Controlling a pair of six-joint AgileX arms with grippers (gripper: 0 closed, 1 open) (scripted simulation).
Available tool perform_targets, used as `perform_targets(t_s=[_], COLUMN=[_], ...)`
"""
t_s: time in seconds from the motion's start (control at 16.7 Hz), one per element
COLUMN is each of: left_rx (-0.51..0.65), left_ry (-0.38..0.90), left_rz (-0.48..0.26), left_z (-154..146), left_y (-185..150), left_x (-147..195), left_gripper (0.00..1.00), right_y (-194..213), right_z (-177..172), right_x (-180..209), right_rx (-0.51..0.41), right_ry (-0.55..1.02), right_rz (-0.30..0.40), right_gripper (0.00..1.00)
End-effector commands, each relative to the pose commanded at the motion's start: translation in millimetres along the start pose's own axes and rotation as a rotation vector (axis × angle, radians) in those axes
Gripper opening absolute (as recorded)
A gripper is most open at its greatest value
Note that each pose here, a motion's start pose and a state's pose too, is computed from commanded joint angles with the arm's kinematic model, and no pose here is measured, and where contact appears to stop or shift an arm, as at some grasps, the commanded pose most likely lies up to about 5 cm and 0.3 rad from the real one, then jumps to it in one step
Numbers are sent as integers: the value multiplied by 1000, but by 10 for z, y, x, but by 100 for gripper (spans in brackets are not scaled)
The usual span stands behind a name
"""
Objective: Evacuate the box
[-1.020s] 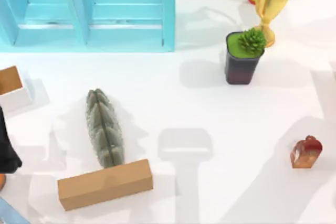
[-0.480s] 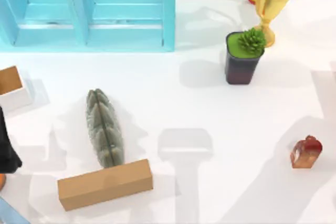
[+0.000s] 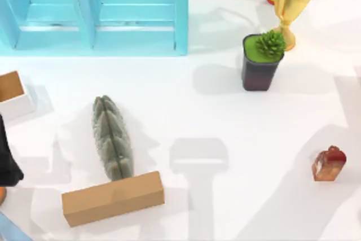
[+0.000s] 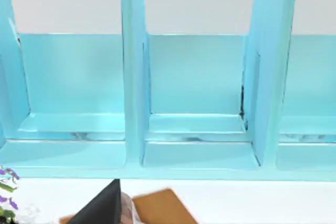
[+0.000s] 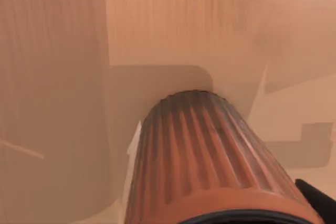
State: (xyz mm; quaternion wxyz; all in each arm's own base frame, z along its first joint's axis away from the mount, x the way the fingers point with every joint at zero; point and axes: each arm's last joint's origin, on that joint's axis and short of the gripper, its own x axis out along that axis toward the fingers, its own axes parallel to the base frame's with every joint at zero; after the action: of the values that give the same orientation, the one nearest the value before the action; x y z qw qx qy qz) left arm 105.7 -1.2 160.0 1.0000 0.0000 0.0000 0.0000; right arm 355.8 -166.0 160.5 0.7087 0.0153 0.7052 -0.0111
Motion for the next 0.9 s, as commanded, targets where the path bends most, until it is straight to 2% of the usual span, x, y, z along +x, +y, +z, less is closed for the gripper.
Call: perform_targets(t_s=[0.24, 0.66, 0.9], left_rx=[0, 0, 0], left_ry=[0, 0, 0], left_rz=[0, 0, 0], left_z=[0, 0, 0], left_y=[0, 0, 0], left_x=[0, 0, 0], left_gripper=[100, 100, 100], right_y=[-40, -4, 10], right_z=[61, 26, 5], right_x=[-275, -1189, -1294], right_rx=[4, 1, -1], right_ry=[0, 5, 0], right_rz=[1, 2, 0], right_gripper=[0, 0, 0])
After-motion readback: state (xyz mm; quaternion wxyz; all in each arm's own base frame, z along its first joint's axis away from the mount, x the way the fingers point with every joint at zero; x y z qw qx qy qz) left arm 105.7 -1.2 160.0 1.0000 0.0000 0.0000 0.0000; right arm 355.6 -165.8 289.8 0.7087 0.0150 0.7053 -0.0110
